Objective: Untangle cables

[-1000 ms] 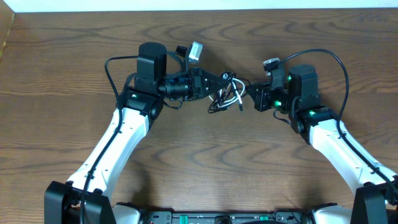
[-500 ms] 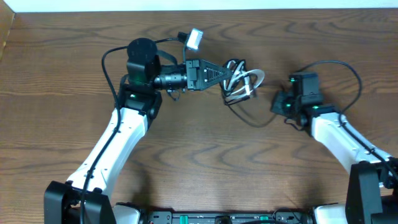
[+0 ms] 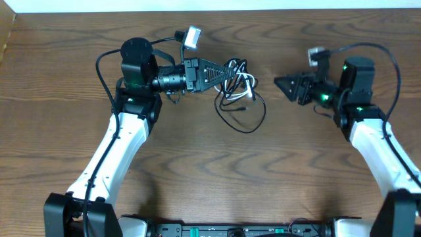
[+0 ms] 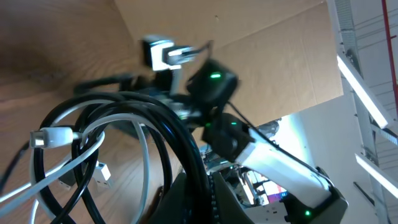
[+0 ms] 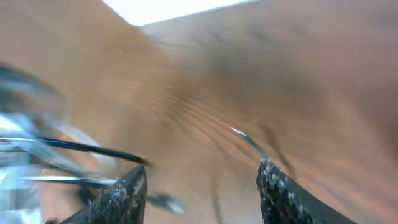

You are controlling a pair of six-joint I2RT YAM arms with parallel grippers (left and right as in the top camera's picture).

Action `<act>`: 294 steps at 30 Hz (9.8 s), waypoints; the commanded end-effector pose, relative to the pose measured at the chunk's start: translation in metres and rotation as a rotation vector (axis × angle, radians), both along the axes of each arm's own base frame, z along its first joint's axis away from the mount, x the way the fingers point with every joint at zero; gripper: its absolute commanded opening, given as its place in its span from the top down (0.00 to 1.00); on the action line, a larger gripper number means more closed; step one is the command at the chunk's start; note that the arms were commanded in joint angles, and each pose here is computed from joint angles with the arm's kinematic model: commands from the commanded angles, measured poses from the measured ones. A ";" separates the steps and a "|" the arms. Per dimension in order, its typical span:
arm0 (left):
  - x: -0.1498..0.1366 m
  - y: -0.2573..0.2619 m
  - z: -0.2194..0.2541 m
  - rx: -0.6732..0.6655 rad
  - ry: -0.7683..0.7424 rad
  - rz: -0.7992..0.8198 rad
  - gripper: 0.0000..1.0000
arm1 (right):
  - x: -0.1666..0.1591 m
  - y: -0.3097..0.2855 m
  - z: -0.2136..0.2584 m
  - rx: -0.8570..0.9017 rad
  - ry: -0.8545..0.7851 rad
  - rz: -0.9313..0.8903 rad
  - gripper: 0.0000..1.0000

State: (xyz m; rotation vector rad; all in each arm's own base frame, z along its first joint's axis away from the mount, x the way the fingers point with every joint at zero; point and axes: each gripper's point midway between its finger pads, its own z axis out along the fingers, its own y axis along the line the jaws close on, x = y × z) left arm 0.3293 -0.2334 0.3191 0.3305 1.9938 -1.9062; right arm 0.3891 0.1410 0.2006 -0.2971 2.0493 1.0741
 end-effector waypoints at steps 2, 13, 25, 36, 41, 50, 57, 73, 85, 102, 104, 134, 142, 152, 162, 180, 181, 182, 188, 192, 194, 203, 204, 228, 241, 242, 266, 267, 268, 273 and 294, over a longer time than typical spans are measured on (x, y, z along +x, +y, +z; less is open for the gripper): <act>-0.005 -0.002 0.006 -0.007 -0.015 -0.028 0.93 | -0.024 0.047 0.051 0.051 -0.162 0.201 0.47; -0.008 -0.006 0.006 -0.008 -0.002 -0.039 0.93 | -0.023 0.077 0.039 0.003 -0.164 0.197 0.53; -0.008 -0.006 0.006 -0.008 0.001 -0.038 0.93 | 0.010 0.036 0.002 -0.082 0.038 -0.145 0.99; -0.007 -0.006 0.006 -0.008 0.001 -0.036 0.92 | -0.005 0.039 -0.015 -0.124 0.094 -0.082 0.73; -0.006 -0.006 0.006 -0.008 0.001 -0.028 0.92 | -0.017 0.051 -0.008 -0.091 0.073 0.021 0.59; 0.002 -0.005 -0.001 0.008 0.023 0.022 0.93 | -0.036 0.047 0.046 -0.024 -0.067 0.088 0.48; 0.010 -0.005 -0.018 0.049 0.099 0.081 0.92 | -0.044 0.062 0.068 0.080 -0.008 0.066 0.52; 0.011 -0.007 -0.019 0.049 0.120 0.094 0.93 | -0.026 0.086 0.030 0.080 0.137 -0.022 0.55; -0.001 -0.024 -0.019 0.052 0.118 0.043 0.93 | -0.013 0.097 0.013 0.031 0.071 -0.003 0.57; 0.019 0.004 0.034 -0.084 -0.013 0.112 0.93 | -0.019 0.018 -0.112 -0.209 0.574 -0.411 0.58; 0.021 0.012 0.035 -0.086 -0.005 0.122 0.93 | -0.019 0.009 -0.115 -0.233 0.569 -0.410 0.58; 0.055 0.063 -0.089 0.320 0.130 0.422 0.92 | -0.047 0.031 -0.123 -0.315 0.542 -0.156 0.54; 0.021 0.148 -0.197 0.870 0.510 0.753 0.93 | -0.036 0.069 -0.145 -0.258 0.560 -0.157 0.57; -0.020 0.170 -0.220 1.065 0.631 0.731 0.66 | -0.031 0.104 -0.153 -0.240 0.501 -0.120 0.57; -0.014 0.170 -0.202 1.034 0.546 0.749 0.52 | -0.049 0.140 -0.193 -0.281 0.537 -0.093 0.63; -0.018 0.157 -0.192 0.991 0.499 0.674 0.53 | -0.033 0.175 -0.136 -0.106 0.409 -0.003 0.99; -0.019 0.155 -0.192 0.986 0.483 0.651 0.53 | -0.030 0.174 -0.117 -0.063 0.389 0.022 0.99; -0.020 0.152 -0.191 0.981 0.471 0.630 0.53 | -0.027 0.171 -0.086 0.001 0.355 0.059 0.99; -0.022 0.117 -0.175 0.828 0.384 0.454 0.53 | -0.029 0.124 0.035 0.210 0.190 0.174 0.99; -0.020 0.098 -0.161 0.729 0.336 0.388 0.53 | -0.036 0.113 0.053 0.236 0.174 0.202 0.99; -0.018 0.087 -0.154 0.690 0.299 0.358 0.53 | -0.038 0.114 0.051 0.237 0.196 0.200 0.99; -0.008 0.073 -0.150 0.714 0.197 0.369 0.51 | 0.006 0.057 -0.036 -0.077 0.308 -0.284 0.69; -0.006 0.076 -0.152 0.730 0.201 0.384 0.51 | 0.007 0.058 -0.042 -0.089 0.312 -0.281 0.66; -0.002 0.149 -0.184 0.948 0.420 0.683 0.51 | 0.126 0.185 -0.131 -0.347 0.365 -0.072 0.54; -0.011 0.160 -0.189 0.969 0.475 0.687 0.51 | 0.102 0.219 -0.205 -0.396 0.476 -0.112 0.60; -0.011 0.160 -0.190 0.970 0.476 0.685 0.51 | 0.098 0.222 -0.212 -0.410 0.483 -0.107 0.64; -0.014 0.161 -0.191 0.991 0.464 0.670 0.51 | 0.036 0.165 0.015 -0.142 0.383 0.324 0.99; -0.013 0.161 -0.191 0.992 0.454 0.667 0.51 | 0.032 0.161 0.038 -0.134 0.333 0.324 0.99; -0.013 0.161 -0.190 0.994 0.447 0.664 0.51 | 0.028 0.159 0.059 -0.123 0.284 0.321 0.99; -0.012 0.161 -0.190 0.997 0.434 0.659 0.51 | 0.013 0.143 0.148 -0.066 0.099 0.248 0.99; -0.011 0.161 -0.190 1.014 0.391 0.633 0.51 | 0.029 0.082 0.055 -0.437 0.306 -0.012 0.67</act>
